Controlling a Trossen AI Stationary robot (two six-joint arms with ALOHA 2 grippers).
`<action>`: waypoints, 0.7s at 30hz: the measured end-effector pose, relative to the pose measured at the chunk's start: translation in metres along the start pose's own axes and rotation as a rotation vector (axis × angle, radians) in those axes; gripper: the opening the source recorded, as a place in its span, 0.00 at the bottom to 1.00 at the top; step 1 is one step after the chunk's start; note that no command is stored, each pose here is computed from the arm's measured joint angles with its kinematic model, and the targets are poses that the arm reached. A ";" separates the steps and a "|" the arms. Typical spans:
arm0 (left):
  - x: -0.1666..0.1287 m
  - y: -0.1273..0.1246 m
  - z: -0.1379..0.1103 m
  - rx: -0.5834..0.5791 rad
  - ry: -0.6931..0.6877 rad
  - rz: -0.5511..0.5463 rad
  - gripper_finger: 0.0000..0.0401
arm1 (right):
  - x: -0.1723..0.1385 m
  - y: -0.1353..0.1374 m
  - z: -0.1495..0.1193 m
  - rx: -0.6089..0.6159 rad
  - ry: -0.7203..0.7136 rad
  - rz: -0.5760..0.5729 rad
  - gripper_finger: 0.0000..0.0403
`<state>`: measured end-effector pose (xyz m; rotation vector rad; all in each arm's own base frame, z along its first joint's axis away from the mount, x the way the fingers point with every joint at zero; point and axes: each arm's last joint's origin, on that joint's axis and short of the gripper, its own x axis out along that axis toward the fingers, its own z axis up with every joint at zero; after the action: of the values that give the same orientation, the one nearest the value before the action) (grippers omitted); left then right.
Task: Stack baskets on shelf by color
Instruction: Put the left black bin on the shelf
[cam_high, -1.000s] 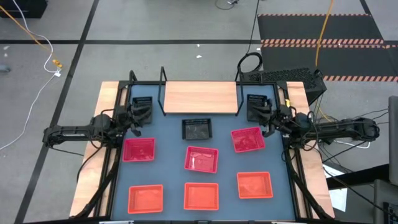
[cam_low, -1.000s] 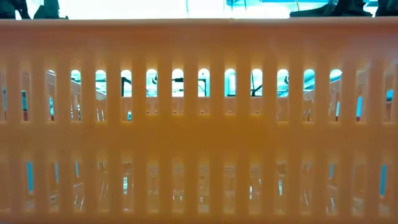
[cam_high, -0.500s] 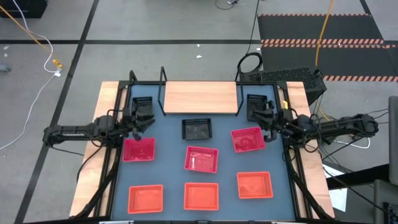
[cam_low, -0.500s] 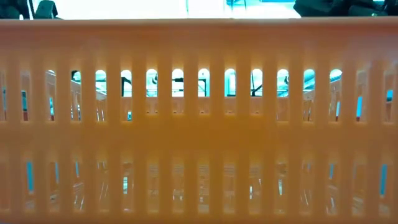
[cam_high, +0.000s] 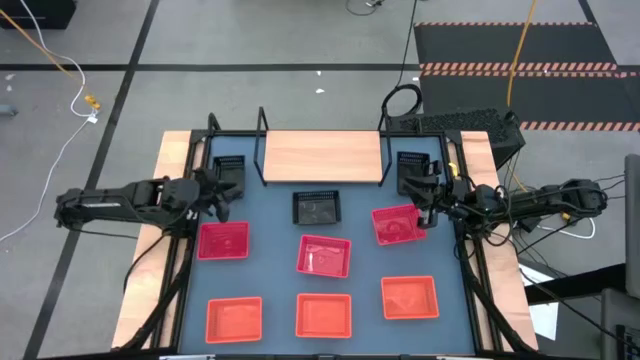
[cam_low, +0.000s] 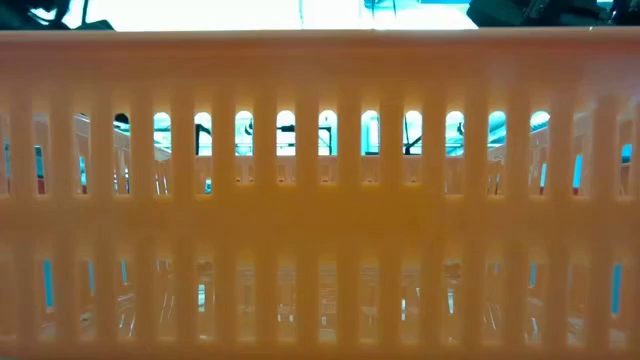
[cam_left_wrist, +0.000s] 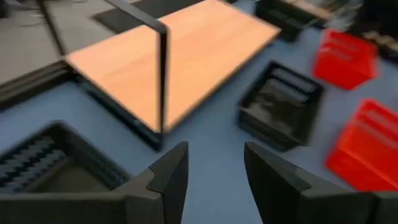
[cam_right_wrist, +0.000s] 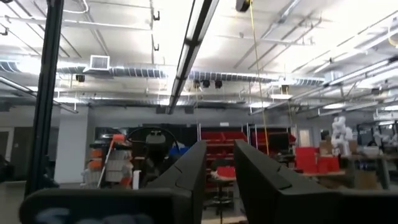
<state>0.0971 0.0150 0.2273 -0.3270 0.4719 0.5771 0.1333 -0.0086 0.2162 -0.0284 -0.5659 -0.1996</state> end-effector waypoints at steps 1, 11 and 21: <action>0.003 -0.002 0.002 0.031 0.014 0.026 0.39 | 0.000 0.000 0.001 0.001 -0.010 -0.001 0.20; 0.054 -0.010 -0.010 0.321 0.332 0.198 0.39 | 0.021 0.011 0.002 0.103 0.117 0.090 0.24; 0.074 0.003 -0.014 0.359 0.454 0.299 0.39 | 0.025 0.017 0.009 0.101 0.087 0.124 0.26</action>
<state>0.1452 0.0439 0.1775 -0.0374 1.0592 0.6953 0.1525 0.0044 0.2376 0.0426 -0.4847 -0.0516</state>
